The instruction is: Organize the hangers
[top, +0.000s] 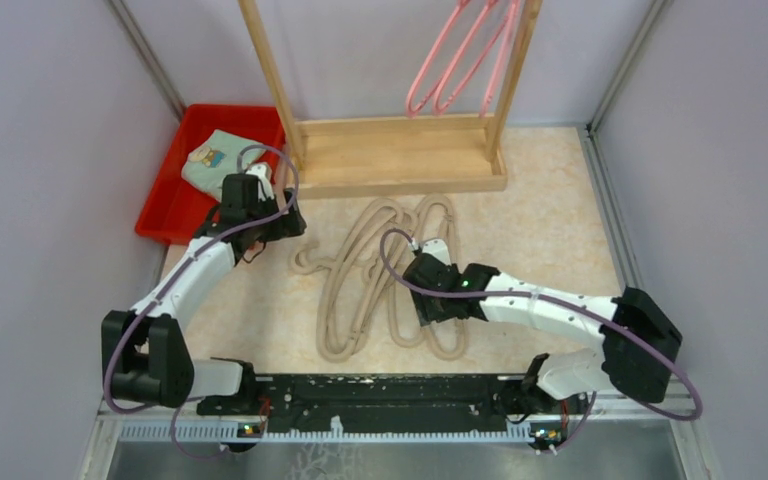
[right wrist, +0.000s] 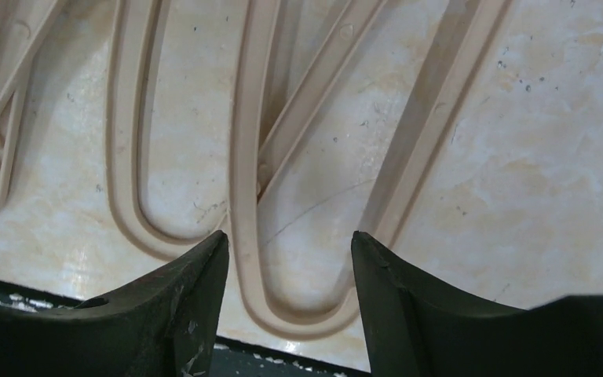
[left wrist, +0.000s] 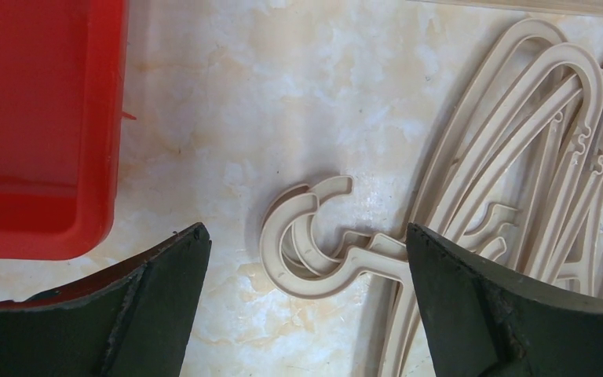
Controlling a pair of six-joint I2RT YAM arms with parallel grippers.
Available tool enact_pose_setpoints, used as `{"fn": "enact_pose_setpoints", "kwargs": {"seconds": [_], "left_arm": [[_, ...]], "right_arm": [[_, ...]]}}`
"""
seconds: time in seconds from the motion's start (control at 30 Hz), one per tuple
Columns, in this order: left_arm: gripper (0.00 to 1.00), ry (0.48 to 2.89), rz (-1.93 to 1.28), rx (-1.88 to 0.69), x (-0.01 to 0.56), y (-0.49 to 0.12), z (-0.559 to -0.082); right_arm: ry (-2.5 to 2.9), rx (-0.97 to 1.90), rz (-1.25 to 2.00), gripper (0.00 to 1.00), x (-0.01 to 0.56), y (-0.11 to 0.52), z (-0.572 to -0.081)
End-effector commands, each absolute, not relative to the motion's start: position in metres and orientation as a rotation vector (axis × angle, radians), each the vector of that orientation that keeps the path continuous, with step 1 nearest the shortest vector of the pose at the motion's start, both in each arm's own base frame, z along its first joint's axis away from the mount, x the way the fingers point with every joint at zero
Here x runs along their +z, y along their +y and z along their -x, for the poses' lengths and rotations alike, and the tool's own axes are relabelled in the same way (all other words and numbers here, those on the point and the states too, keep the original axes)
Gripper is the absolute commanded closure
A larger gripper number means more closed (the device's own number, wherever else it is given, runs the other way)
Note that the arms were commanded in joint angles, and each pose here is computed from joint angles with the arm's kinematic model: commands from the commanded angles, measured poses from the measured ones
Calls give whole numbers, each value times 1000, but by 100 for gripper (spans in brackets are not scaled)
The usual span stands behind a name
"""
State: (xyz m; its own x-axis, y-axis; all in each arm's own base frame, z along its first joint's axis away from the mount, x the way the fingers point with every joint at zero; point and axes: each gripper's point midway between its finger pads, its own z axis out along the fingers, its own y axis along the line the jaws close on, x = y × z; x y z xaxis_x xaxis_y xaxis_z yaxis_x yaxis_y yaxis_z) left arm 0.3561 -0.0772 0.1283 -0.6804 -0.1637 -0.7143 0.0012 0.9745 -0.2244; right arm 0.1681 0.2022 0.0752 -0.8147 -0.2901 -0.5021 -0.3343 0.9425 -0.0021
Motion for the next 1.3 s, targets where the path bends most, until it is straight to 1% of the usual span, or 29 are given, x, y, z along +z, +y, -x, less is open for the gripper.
{"fn": "enact_pose_setpoints", "kwargs": {"seconds": [0.0,0.4,0.47,0.53,0.63,0.7,0.8,0.9,1.07,1.27], "left_arm": [[0,2300,119,-289,133,-80,-346],[0,2314,107,-251,126,-74,-336],[0,2314,107,-243,125,-73,-337],[0,2314,106,-243,125,-73,-337],[0,2319,105,-243,122,-73,-337],[0,2322,107,-247,120,-73,-336],[0,2320,111,-256,118,-75,-336],[0,2317,113,-265,118,-76,-338],[0,2304,118,-271,121,-77,-342],[0,2302,128,-283,122,-79,-344]], "right_arm": [[2478,153,343,43,75,227,-195],[2536,139,459,47,36,253,-202],[2559,121,473,54,28,254,-200],[2579,107,478,64,23,252,-198],[2607,77,471,86,20,245,-192],[2611,40,458,93,25,236,-190],[2576,9,431,100,46,222,-191],[2534,-15,395,100,76,206,-190],[2495,40,342,100,121,181,-178],[2499,238,356,100,152,186,-160]]}}
